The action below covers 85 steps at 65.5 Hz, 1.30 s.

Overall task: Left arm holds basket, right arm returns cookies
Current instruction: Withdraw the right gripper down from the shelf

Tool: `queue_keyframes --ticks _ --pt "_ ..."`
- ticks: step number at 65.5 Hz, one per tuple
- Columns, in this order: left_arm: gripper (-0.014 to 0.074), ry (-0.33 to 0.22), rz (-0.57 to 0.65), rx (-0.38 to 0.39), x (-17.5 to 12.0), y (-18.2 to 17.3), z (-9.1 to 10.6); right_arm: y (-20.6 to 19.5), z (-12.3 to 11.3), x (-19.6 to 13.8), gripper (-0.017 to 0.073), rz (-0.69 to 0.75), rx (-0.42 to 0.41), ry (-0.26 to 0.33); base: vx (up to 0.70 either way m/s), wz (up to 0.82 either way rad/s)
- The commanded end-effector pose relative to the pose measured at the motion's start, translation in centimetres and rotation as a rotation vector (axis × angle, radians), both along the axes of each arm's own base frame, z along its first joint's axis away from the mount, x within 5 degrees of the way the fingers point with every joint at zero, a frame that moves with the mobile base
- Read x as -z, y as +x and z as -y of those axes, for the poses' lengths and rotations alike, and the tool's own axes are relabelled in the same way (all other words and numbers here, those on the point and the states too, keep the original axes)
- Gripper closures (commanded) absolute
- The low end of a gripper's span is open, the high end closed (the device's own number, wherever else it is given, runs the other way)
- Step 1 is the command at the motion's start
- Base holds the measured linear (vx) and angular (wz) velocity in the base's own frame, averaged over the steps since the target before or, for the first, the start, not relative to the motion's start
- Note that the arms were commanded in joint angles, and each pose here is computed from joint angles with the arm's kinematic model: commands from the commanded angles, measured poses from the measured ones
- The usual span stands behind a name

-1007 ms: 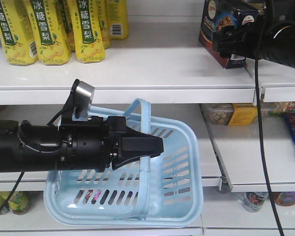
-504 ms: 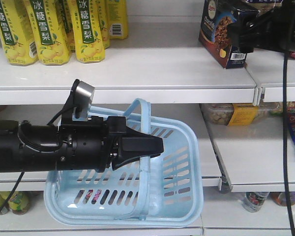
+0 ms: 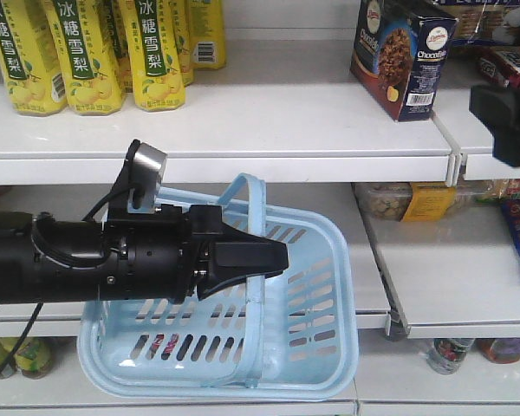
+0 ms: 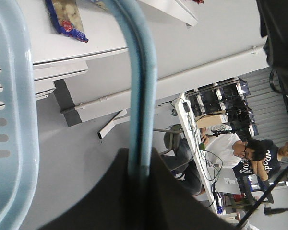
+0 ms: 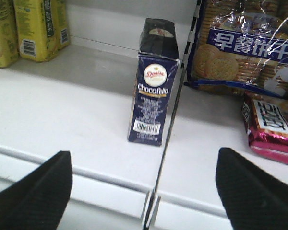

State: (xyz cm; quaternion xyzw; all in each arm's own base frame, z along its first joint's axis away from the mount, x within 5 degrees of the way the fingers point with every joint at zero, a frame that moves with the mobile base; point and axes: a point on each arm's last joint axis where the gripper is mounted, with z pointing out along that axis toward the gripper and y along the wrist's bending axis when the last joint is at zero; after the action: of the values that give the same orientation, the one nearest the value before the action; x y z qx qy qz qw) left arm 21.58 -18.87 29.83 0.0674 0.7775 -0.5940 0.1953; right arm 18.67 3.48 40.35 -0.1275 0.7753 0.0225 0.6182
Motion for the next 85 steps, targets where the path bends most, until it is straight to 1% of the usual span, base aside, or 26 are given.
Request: queue_keyframes --ticks 1,10,19,25,33,38,50,57,66,85 --pt "0.06 -0.122 0.03 0.004 -2.7 -0.4 0.0 -2.8 0.6 -0.7 -0.0023 0.138 0.011 0.011 0.0 0.0" --pt "0.06 -0.122 0.03 0.004 -2.7 -0.4 0.0 -6.5 1.3 1.5 -0.0023 0.161 0.011 0.015 0.0 0.0" --pt "0.06 -0.122 0.03 0.004 -2.7 -0.4 0.0 -10.2 1.9 3.5 -0.0023 0.221 0.01 0.03 0.0 0.0" --pt "0.06 -0.122 0.03 0.004 -2.7 -0.4 0.0 -12.1 2.2 5.0 -0.0023 0.263 0.01 0.038 0.0 0.0" --pt "0.06 -0.122 0.03 0.004 -2.7 -0.4 0.0 -13.6 2.5 7.0 -0.0023 0.304 0.012 0.048 0.0 0.0" --pt "0.06 -0.122 0.03 0.004 -2.7 -0.4 0.0 -13.6 2.5 8.4 -0.0023 0.3 0.013 0.048 0.0 0.0" --pt "0.06 -0.122 0.03 0.004 -2.7 -0.4 0.0 -12.2 2.3 13.0 -0.0023 0.23 0.02 0.034 0.0 0.0" --pt "0.06 -0.122 0.03 0.004 -2.7 -0.4 0.0 -11.9 2.3 14.7 -0.0023 0.226 0.025 0.04 0.0 0.0" --pt "0.06 -0.122 0.03 0.004 -2.7 -0.4 0.0 -11.7 2.3 14.8 -0.0023 0.298 0.034 0.055 0.0 0.0" --pt "0.06 -0.122 0.03 0.004 -2.7 -0.4 0.0 -11.7 2.3 14.8 -0.0023 0.301 0.034 0.055 0.0 0.0"
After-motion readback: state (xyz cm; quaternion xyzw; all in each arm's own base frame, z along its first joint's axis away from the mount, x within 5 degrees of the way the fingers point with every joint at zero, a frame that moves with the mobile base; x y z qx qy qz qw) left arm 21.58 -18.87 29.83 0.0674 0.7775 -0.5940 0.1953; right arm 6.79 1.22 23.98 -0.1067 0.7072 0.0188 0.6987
